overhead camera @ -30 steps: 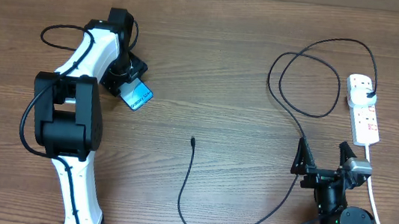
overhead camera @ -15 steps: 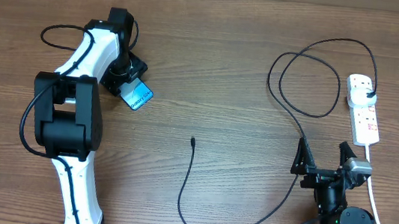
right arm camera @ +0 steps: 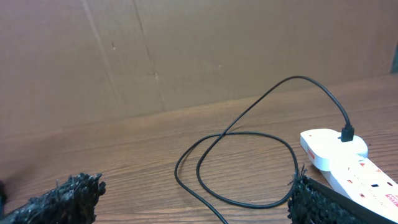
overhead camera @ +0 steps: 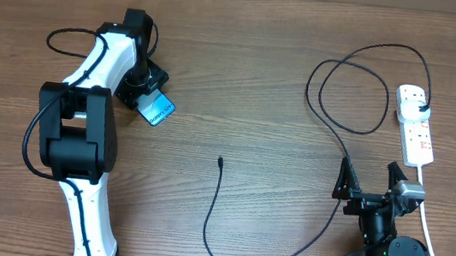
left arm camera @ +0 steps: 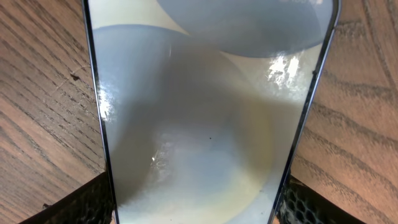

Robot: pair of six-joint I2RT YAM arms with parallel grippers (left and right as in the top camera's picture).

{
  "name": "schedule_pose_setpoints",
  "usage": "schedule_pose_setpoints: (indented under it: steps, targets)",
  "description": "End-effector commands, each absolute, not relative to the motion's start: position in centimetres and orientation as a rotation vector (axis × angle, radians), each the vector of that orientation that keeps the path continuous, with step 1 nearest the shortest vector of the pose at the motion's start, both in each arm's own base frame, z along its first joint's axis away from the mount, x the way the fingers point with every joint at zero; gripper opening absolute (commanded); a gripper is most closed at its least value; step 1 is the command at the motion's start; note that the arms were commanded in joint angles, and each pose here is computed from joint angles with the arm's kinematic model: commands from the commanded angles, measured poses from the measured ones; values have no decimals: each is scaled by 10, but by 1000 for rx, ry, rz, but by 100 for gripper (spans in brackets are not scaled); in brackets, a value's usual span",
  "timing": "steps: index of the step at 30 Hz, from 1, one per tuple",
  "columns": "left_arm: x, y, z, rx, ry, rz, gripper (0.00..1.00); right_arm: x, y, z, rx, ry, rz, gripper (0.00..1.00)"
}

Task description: Plug charger to phone and switch on socket

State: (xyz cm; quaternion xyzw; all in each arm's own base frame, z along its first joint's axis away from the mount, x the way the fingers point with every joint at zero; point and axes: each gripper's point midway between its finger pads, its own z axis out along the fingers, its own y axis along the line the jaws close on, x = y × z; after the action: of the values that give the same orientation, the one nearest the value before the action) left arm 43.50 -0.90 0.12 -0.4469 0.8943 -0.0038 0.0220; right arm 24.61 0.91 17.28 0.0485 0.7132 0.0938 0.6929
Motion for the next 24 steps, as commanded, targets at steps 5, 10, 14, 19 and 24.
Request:
schedule_pose_setpoints:
  steps: [5,10,14,19,24]
  targets:
    - [427,-17,-17,-1414,2807,-33,18,246,9,171,105,1591,205,100]
    - [427,-17,-17,-1414,2807,-33,11,246,9,171,105,1591,205,100]
    - [427,-17,-17,-1414,2807,-34,9,246,9,171,105,1591,206,100]
    - [428,-17,-17,-1415,2807,-37,4,246,9,171,105,1591,206,100]
    - [430,-22,-17,-1415,2810,-77,4,246,9,171,105,1591,205,100]
